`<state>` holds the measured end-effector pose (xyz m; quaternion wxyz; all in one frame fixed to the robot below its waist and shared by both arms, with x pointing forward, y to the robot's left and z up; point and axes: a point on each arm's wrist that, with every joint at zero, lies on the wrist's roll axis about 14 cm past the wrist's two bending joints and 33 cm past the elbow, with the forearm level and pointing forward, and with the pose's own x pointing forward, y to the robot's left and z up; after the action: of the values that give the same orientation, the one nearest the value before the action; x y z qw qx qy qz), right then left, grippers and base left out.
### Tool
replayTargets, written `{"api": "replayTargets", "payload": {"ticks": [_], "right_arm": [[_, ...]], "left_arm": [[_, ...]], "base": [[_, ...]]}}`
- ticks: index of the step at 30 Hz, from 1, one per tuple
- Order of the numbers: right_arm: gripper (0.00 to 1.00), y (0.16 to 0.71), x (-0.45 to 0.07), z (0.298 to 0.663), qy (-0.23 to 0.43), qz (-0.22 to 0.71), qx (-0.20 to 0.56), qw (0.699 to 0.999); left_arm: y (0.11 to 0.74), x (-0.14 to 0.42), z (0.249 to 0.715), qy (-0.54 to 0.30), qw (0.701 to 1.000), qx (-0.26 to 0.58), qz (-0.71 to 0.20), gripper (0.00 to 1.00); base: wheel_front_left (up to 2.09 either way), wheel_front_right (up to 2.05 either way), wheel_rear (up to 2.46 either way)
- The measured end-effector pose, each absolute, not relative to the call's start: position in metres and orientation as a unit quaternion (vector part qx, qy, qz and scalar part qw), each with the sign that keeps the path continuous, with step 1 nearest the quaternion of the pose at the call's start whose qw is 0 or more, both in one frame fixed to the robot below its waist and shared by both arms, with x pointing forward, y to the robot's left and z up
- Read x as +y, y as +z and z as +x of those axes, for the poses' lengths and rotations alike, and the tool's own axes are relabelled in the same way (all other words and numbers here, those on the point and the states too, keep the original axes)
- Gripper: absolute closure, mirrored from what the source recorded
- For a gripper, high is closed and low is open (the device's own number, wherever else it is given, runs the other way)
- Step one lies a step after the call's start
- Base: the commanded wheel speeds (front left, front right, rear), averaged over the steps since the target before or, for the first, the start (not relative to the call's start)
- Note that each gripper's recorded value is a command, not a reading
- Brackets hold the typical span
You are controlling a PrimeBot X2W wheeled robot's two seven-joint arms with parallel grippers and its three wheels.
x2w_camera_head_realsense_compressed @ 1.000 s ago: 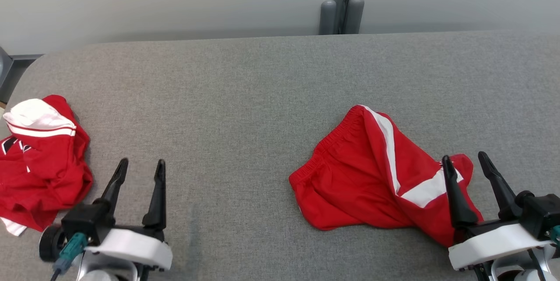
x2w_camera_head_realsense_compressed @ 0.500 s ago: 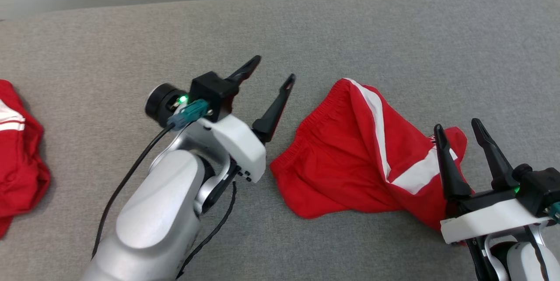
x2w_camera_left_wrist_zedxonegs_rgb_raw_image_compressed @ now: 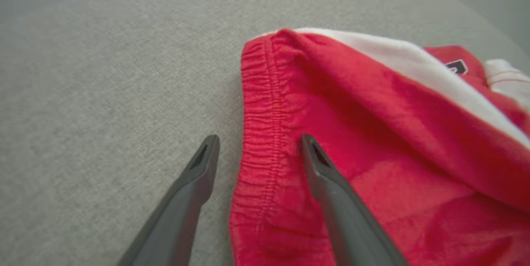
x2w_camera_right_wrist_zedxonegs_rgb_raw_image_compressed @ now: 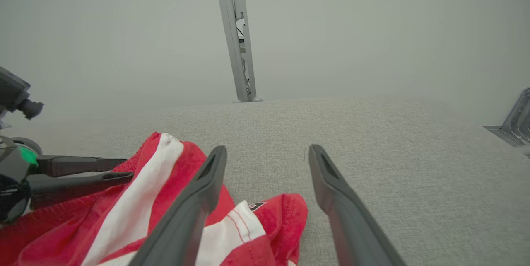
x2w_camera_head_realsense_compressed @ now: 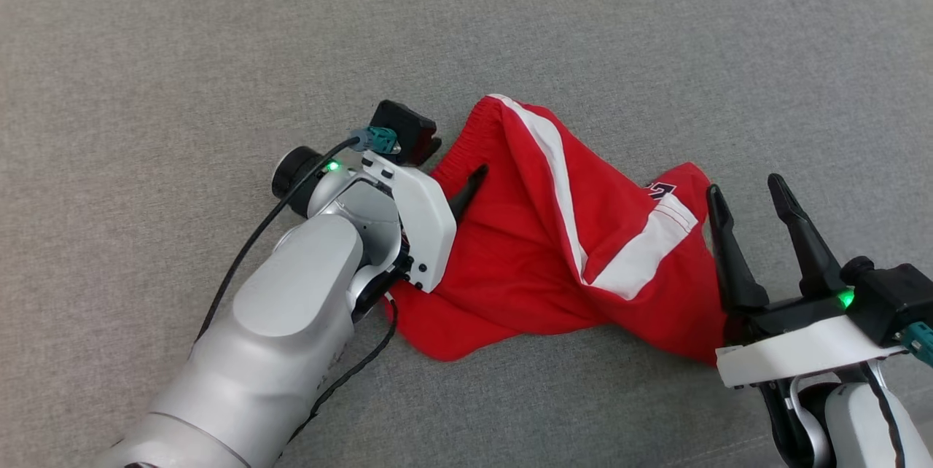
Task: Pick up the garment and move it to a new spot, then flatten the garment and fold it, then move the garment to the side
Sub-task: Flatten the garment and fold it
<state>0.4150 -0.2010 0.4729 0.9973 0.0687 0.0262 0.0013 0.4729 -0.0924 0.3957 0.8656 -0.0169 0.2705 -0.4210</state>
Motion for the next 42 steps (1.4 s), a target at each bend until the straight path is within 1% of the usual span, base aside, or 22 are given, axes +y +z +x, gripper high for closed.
{"api": "replayTargets", "payload": {"ticks": [3, 4, 5, 6, 10, 16, 21, 22, 23, 25, 27, 31, 36, 39, 40, 41, 42], "right_arm": [[0.0, 0.468, -0.208, 0.413, -0.01, 0.068, 0.032, 0.997], [0.0, 0.468, -0.209, 0.413, -0.012, 0.069, 0.031, 0.997], [0.0, 0.468, -0.21, 0.414, -0.013, 0.069, 0.03, 0.997], [0.0, 0.468, -0.21, 0.414, -0.014, 0.069, 0.03, 0.997], [0.0, 0.469, -0.211, 0.416, -0.016, 0.07, 0.026, 0.997], [0.0, 0.473, -0.208, 0.419, -0.011, 0.069, 0.023, 0.997], [0.0, 0.476, -0.202, 0.421, -0.002, 0.072, 0.02, 0.997], [0.0, 0.476, -0.202, 0.421, -0.002, 0.072, 0.02, 0.997], [0.0, 0.477, -0.199, 0.421, 0.002, 0.074, 0.021, 0.997], [0.0, 0.478, -0.195, 0.422, 0.008, 0.076, 0.021, 0.997], [0.0, 0.479, -0.193, 0.423, 0.011, 0.077, 0.021, 0.997], [0.0, 0.481, -0.187, 0.422, 0.019, 0.079, 0.022, 0.996], [0.0, 0.485, -0.18, 0.423, 0.03, 0.084, 0.022, 0.996], [0.0, 0.487, -0.178, 0.423, 0.033, 0.085, 0.022, 0.996], [0.0, 0.488, -0.177, 0.422, 0.034, 0.086, 0.022, 0.996], [0.0, 0.488, -0.177, 0.422, 0.035, 0.086, 0.024, 0.995], [0.0, 0.489, -0.176, 0.422, 0.036, 0.087, 0.023, 0.995]], "left_arm": [[0.377, -0.097, 0.462, -0.429, 0.848, 0.311, -0.017, 0.0], [0.376, -0.099, 0.461, -0.431, 0.845, 0.315, -0.019, 0.13], [0.376, -0.098, 0.462, -0.433, 0.846, 0.31, -0.014, 0.84], [0.377, -0.097, 0.465, -0.431, 0.849, 0.306, -0.014, 1.0], [0.381, -0.082, 0.476, -0.415, 0.867, 0.276, -0.016, 1.0], [0.411, -0.055, 0.498, -0.385, 0.905, 0.183, -0.011, 1.0], [0.42, -0.021, 0.491, -0.345, 0.928, 0.142, -0.019, 1.0], [0.42, -0.021, 0.491, -0.345, 0.928, 0.142, -0.019, 1.0], [0.422, -0.006, 0.484, -0.326, 0.936, 0.128, -0.023, 1.0], [0.422, 0.009, 0.473, -0.313, 0.942, 0.118, -0.02, 1.0], [0.421, 0.017, 0.466, -0.305, 0.945, 0.118, -0.021, 1.0], [0.41, 0.041, 0.433, -0.276, 0.952, 0.13, -0.029, 1.0], [0.383, 0.06, 0.389, -0.246, 0.951, 0.182, -0.041, 1.0], [0.373, 0.064, 0.374, -0.236, 0.948, 0.204, -0.055, 1.0], [0.371, 0.064, 0.371, -0.234, 0.947, 0.211, -0.062, 0.54], [0.369, 0.065, 0.369, -0.231, 0.947, 0.215, -0.063, 0.0], [0.368, 0.066, 0.368, -0.228, 0.947, 0.217, -0.068, 0.0]], "base": [[0.0, 0.0, 0.0], [0.0, 0.0, 0.0], [0.0, 0.0, 0.0], [0.0, 0.0, 0.0], [0.0, 0.0, 0.0], [0.0, 0.0, 0.0], [0.0, 0.0, 0.0], [0.0, 0.0, 0.0], [0.0, 0.0, 0.0], [0.0, 0.0, 0.0], [0.0, 0.0, 0.0], [0.0, 0.0, 0.0], [0.0, 0.0, 0.0], [0.0, 0.0, 0.0], [0.0, 0.0, 0.0], [0.0, 0.0, 0.0], [0.0, 0.0, 0.0]]}}
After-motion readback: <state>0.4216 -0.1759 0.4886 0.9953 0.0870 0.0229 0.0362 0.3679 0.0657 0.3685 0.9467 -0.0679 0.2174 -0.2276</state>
